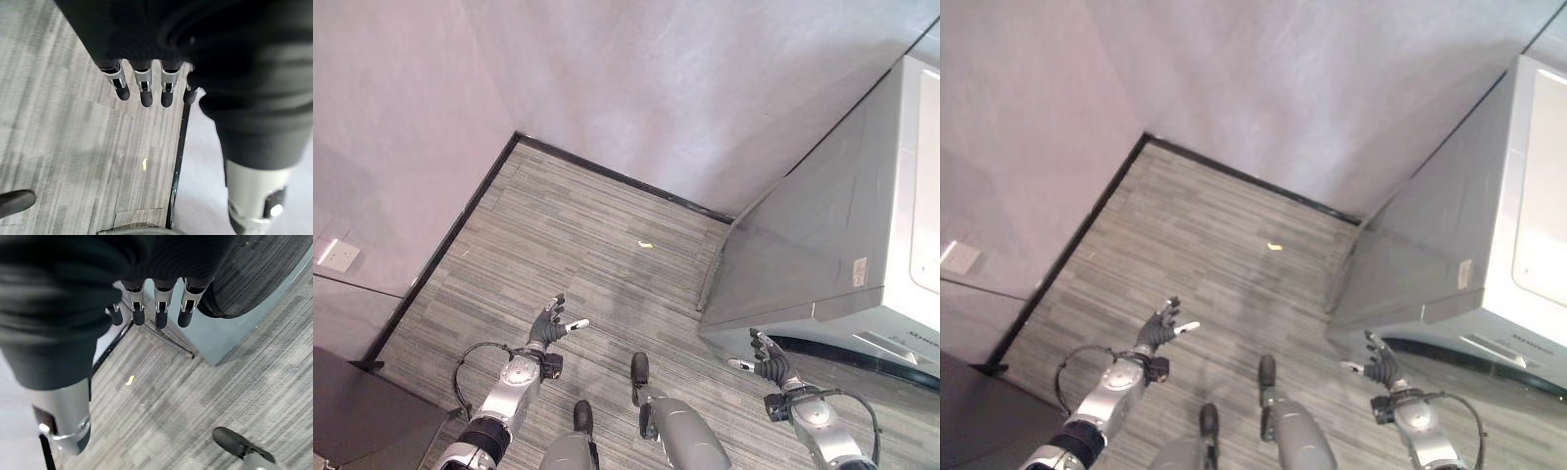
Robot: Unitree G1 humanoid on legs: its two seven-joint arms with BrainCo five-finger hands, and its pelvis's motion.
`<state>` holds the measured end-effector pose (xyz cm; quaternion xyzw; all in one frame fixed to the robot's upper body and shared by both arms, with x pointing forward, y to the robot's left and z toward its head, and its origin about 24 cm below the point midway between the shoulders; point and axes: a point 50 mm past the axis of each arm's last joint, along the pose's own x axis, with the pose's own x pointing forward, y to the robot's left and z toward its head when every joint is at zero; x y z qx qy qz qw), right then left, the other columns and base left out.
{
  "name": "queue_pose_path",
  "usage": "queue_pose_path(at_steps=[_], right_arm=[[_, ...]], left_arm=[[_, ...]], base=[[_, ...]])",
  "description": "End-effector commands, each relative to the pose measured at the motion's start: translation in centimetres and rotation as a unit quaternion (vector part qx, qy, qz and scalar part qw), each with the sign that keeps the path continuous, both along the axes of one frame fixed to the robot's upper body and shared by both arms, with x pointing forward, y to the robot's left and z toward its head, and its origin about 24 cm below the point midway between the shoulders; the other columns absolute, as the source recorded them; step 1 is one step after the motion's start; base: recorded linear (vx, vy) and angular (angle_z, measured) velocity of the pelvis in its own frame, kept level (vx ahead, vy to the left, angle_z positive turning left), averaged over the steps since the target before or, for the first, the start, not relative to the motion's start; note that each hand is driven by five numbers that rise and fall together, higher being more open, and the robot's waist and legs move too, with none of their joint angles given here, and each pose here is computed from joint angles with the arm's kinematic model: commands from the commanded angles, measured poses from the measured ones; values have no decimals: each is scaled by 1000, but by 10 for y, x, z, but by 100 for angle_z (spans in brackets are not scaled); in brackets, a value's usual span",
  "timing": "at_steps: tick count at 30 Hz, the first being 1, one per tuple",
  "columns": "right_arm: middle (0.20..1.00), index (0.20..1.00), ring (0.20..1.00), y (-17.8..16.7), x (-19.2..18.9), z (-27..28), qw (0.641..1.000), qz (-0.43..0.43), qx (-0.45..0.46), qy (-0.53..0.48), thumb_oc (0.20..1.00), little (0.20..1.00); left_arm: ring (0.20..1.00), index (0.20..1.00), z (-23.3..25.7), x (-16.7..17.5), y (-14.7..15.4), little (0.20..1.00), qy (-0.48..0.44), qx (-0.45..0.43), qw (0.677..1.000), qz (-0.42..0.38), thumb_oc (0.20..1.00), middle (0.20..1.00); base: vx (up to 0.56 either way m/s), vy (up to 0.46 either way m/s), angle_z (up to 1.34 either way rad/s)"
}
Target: Put brush and paste in cup on sink, flatten towel.
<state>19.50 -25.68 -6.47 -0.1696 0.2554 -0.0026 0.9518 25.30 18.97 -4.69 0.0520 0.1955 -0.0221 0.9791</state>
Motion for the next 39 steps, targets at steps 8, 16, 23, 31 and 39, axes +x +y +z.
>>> queue_pose_path(at_steps=[8,16,23,31,39], right_arm=[[1000,1000,1000,-6,-19,-6,1000,3,-3,17,1000,1000],[1000,1000,1000,9,11,3,999,-7,-2,-33,1000,1000],[1000,1000,1000,30,1,-7,999,12,37,-19,1000,1000],[1000,1000,1000,23,2,-5,999,28,11,-17,1000,1000],[1000,1000,1000,12,-2,0,999,40,-12,-16,1000,1000]], left_arm=[[1000,1000,-4,-8,4,1000,-7,-2,1000,16,1000,1000],[1000,1000,15,-28,28,1000,-56,51,997,-8,1000,1000],[1000,1000,15,-26,13,1000,-65,102,990,-71,1000,1000],[1000,1000,5,-28,4,1000,-51,104,991,-72,1000,1000],[1000,1000,2,-20,-7,1000,-44,107,989,-93,1000,1000]], base=[[115,-35,28],[529,370,67],[429,153,123],[222,-226,98],[47,-116,13]])
